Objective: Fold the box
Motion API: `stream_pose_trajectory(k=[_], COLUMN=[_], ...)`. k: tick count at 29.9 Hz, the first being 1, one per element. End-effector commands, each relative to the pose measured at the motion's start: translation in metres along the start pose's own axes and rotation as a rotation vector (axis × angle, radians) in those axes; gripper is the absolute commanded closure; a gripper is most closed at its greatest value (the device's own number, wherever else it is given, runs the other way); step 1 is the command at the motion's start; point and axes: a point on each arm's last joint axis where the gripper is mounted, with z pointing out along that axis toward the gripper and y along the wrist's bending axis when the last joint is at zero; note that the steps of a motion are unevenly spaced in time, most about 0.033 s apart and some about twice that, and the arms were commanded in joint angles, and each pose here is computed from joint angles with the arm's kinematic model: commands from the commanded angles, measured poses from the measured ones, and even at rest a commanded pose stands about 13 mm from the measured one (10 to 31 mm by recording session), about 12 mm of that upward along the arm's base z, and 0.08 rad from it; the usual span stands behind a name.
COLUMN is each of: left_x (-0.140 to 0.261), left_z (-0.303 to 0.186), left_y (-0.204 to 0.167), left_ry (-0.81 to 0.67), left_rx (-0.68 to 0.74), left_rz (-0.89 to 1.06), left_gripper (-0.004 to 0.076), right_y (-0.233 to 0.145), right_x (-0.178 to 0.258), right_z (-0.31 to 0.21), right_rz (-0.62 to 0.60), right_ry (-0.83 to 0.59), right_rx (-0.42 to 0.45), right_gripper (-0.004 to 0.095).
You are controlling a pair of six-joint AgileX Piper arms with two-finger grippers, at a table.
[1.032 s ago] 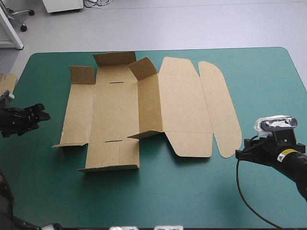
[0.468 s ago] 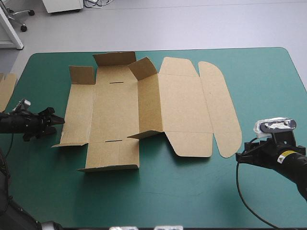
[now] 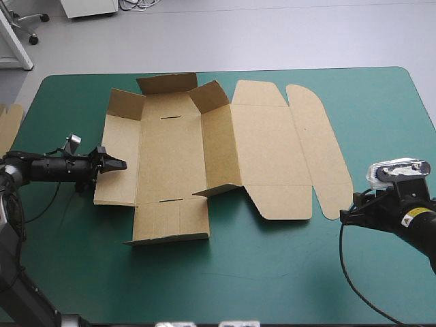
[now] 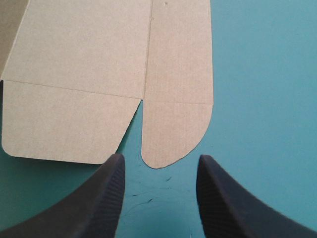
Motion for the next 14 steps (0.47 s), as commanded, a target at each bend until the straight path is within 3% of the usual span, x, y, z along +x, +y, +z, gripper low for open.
stream_pose_trajectory(k=[1, 6, 10, 12, 14], left_x=[-0.004, -0.005, -0.002, -0.001, -0.001], left_z=[-0.002, -0.002, -0.005, -0.007, -0.009], left_y=[-0.025, -0.025, -0.027, -0.030, -0.035], left_ry=[-0.049, -0.062, -0.045, -0.049, -0.061], left_rx=[0.090, 0.078, 0.052, 0.048, 0.047], left_rz=[0.050, 0.040, 0.052, 0.068, 0.100], left_gripper=[0.0309, 0.0345, 0.0554, 0.0710, 0.0738], right_y=[-0.001, -0.001, -0.001, -0.001, -0.001], right_x=[-0.017, -0.017, -0.017, -0.017, -0.017], right_z=[-0.011, -0.011, -0.011, -0.011, -0.011], right_rz=[-0.023, -0.023, -0.022, -0.022, -0.022], right_ry=[-0.106, -0.106, -0.106, -0.106, -0.108], right_rx=[0.017, 0.017, 0.016, 0.016, 0.016], right_gripper=[0.0472, 0.0472, 0.0482, 0.0482, 0.0482])
